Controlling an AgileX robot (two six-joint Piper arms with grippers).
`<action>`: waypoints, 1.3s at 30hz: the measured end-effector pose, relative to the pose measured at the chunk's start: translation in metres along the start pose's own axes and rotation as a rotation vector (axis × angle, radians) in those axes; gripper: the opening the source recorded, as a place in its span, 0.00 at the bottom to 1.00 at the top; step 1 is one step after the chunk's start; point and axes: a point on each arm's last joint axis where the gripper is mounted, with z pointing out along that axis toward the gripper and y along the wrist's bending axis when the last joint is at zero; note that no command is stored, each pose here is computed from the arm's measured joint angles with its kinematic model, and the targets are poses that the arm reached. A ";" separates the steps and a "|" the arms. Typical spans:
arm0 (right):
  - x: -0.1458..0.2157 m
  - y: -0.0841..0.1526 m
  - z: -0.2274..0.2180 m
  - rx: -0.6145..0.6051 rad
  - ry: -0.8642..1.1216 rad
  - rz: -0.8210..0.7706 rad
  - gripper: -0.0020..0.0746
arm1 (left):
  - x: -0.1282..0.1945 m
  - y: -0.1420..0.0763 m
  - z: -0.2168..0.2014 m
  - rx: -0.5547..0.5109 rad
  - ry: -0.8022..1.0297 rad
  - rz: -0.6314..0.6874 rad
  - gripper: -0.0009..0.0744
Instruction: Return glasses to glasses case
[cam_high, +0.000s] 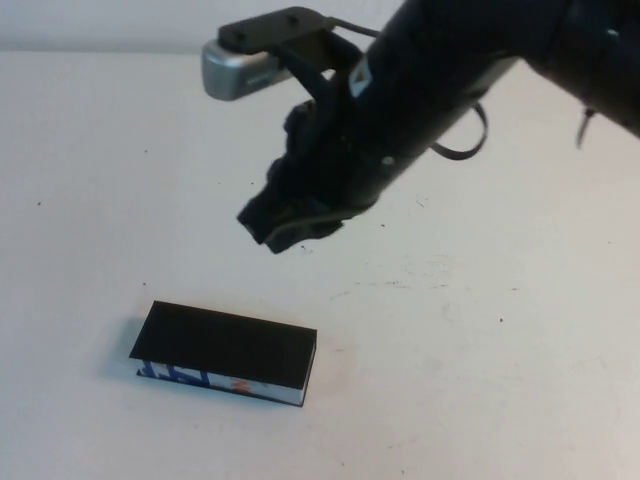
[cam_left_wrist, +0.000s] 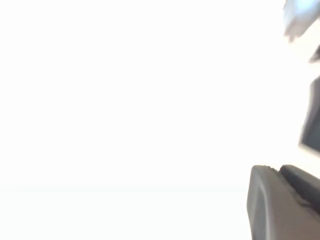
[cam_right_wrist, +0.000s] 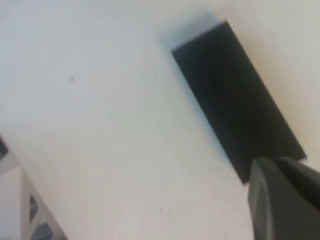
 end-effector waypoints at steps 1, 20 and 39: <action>0.008 0.002 -0.008 0.010 0.006 0.001 0.01 | 0.009 0.000 0.000 0.001 0.017 -0.013 0.01; 0.184 0.026 -0.072 0.108 -0.201 0.085 0.01 | 0.077 0.008 0.001 -0.088 0.159 -0.047 0.01; 0.237 0.032 -0.071 0.074 -0.151 0.106 0.01 | 0.077 0.007 0.001 -0.089 0.159 -0.053 0.01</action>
